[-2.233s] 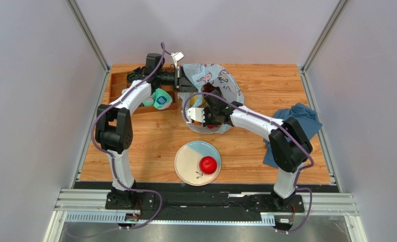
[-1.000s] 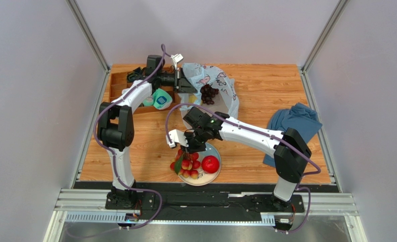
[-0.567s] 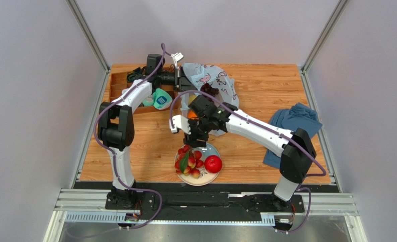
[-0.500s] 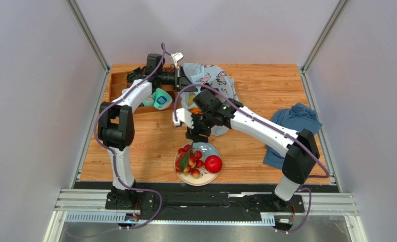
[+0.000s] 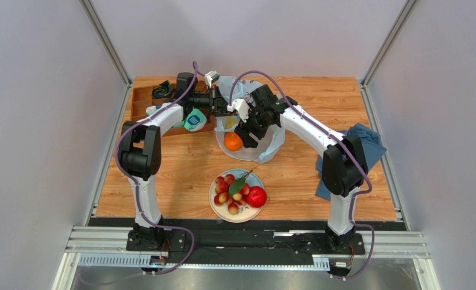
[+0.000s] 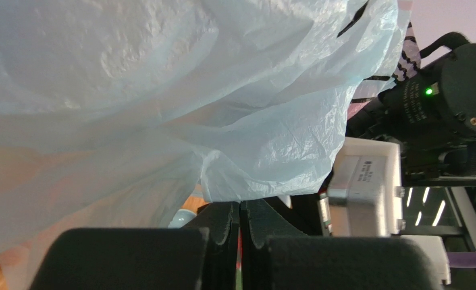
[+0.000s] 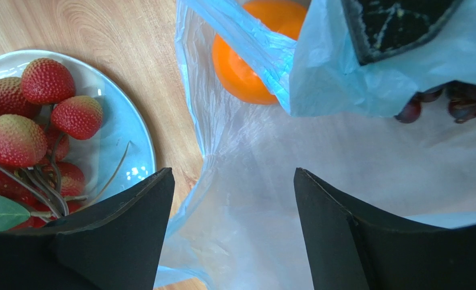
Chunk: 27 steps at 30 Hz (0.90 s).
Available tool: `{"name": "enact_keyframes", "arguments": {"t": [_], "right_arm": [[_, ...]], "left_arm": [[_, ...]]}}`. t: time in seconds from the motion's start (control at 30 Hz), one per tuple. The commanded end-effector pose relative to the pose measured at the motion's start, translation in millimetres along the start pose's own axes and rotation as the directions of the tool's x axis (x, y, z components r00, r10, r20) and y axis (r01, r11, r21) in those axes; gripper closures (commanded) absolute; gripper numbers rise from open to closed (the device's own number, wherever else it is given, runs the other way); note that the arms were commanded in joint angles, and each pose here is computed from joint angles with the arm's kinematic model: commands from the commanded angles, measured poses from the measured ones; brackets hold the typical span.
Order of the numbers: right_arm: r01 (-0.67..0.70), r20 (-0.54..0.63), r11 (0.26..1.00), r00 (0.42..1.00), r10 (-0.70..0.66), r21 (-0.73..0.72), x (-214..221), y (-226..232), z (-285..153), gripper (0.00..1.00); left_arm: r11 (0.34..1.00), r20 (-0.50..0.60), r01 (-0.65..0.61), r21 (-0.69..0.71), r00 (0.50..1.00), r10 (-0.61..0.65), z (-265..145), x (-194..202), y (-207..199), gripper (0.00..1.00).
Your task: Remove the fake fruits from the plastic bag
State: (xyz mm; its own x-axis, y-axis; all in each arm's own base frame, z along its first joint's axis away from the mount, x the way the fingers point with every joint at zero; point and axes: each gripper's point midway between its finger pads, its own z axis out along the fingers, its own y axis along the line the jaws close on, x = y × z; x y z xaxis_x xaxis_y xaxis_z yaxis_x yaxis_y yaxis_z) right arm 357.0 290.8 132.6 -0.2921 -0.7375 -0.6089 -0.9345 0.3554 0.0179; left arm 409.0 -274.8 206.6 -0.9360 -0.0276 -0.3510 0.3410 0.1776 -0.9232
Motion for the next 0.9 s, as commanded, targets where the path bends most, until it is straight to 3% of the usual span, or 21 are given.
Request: {"name": "enact_keyframes", "arguments": {"t": [0.0, 0.2, 0.27, 0.37, 0.4, 0.47, 0.5, 0.57, 0.6, 0.73, 0.87], "right_arm": [[-0.065, 0.05, 0.997, 0.997, 0.063, 0.034, -21, -3, -4, 0.23], [-0.187, -0.052, 0.95, 0.977, 0.206, 0.249, 45, -63, -22, 0.27], [-0.234, -0.058, 0.893, 0.959, 0.276, 0.384, 80, -101, -49, 0.29], [-0.245, -0.102, 0.75, 0.918, 0.383, 0.614, 155, -158, -92, 0.29], [-0.246, -0.113, 0.695, 0.897, 0.428, 0.676, 180, -167, -109, 0.29], [-0.295, -0.093, 0.615, 0.85, 0.518, 0.731, 224, -178, -145, 0.3], [-0.302, -0.062, 0.586, 0.853, 0.518, 0.752, 226, -174, -167, 0.3], [-0.296, -0.083, 0.602, 0.85, 0.52, 0.741, 242, -153, -178, 0.3], [-0.313, -0.081, 0.649, 0.861, 0.502, 0.693, 238, -137, -174, 0.31], [-0.295, 0.026, 0.8, 0.943, 0.331, 0.522, 179, -79, -163, 0.31], [-0.319, 0.087, 0.819, 0.945, 0.317, 0.477, 149, -68, -139, 0.3]], "left_arm": [[0.997, 0.012, -0.058, 0.048, 0.998, 0.057, -8, -4, -29, 1.0], [0.994, 0.011, -0.089, 0.063, 0.996, 0.088, -7, -13, -37, 1.0], [0.99, -0.004, -0.112, 0.087, 0.994, 0.113, -3, -19, -44, 1.0], [0.974, -0.064, -0.128, 0.187, 0.988, 0.142, 8, -16, -64, 1.0], [0.952, -0.063, -0.198, 0.234, 0.974, 0.218, 19, -15, -73, 1.0], [0.951, -0.115, -0.138, 0.276, 0.978, 0.175, 29, -10, -90, 1.0], [0.932, -0.121, -0.183, 0.312, 0.966, 0.23, 40, -3, -95, 1.0], [0.932, -0.123, -0.173, 0.317, 0.967, 0.222, 50, 1, -99, 1.0], [0.93, -0.13, -0.172, 0.325, 0.966, 0.225, 57, 6, -103, 1.0], [0.945, -0.155, -0.11, 0.31, 0.974, 0.164, 72, 21, -92, 1.0], [0.962, -0.187, -0.055, 0.268, 0.976, 0.107, 78, 41, -71, 1.0]]}}
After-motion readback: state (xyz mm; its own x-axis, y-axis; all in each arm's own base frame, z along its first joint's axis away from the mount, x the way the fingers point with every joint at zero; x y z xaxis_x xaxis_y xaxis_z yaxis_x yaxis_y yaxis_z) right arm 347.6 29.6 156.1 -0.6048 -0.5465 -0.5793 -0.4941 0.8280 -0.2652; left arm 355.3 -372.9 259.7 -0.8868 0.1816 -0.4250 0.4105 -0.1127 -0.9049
